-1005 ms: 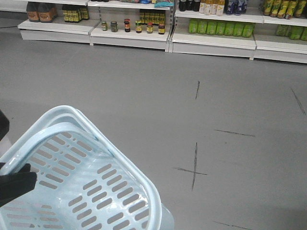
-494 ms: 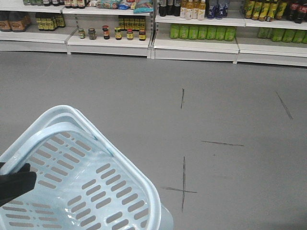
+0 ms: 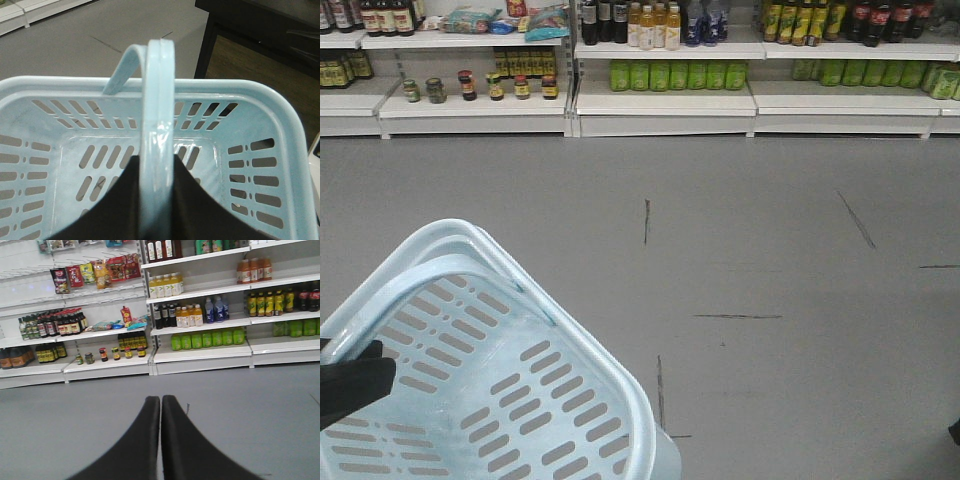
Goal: Pick three apples into basket with both arms
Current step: 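Drive the base across the floor holding the basket in the left gripper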
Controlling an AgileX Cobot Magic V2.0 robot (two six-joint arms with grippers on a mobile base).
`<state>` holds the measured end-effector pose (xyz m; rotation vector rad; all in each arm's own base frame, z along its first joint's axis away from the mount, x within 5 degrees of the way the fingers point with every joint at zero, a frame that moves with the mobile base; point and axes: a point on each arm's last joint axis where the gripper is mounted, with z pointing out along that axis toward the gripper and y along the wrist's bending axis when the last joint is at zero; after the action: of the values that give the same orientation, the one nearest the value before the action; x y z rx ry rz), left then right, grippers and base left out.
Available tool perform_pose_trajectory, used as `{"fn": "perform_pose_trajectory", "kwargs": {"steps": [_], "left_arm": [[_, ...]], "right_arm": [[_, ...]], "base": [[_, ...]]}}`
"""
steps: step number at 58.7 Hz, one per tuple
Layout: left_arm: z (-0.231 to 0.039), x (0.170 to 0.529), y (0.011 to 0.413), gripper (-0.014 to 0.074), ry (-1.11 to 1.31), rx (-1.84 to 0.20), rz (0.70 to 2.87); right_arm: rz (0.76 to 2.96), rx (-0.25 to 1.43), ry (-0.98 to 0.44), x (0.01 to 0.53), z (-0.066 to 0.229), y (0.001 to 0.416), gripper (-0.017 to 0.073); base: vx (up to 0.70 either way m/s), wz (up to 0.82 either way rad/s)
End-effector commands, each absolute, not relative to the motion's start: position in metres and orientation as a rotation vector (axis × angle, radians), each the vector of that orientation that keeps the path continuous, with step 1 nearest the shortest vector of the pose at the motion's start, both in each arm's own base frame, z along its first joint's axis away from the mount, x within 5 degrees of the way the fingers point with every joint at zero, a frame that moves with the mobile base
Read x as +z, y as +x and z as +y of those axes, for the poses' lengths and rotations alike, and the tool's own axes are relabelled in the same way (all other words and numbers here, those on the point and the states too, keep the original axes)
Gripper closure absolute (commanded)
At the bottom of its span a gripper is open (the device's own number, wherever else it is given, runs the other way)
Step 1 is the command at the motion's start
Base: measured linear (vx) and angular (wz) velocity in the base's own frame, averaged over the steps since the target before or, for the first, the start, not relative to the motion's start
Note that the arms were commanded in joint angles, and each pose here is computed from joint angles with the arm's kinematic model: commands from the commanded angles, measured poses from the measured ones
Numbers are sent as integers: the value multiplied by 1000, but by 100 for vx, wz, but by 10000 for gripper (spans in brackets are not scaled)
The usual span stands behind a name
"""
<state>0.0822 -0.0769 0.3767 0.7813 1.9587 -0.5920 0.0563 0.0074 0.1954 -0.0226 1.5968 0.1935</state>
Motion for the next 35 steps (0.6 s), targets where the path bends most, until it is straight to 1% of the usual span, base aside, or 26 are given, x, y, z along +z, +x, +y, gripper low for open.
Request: {"fn": "perform_pose_trajectory", "kwargs": {"steps": [1, 18, 35], "left_arm": [[-78, 394, 84, 599, 702, -631, 1853], [-78, 394, 84, 599, 702, -631, 1853], [-78, 394, 84, 599, 702, -631, 1853]], "right_arm": [[1524, 189, -41, 199, 8, 56, 564], [1524, 189, -41, 199, 8, 56, 564], [1524, 189, -41, 199, 8, 56, 564]], "base": [[26, -32], [25, -38], [22, -45]]}}
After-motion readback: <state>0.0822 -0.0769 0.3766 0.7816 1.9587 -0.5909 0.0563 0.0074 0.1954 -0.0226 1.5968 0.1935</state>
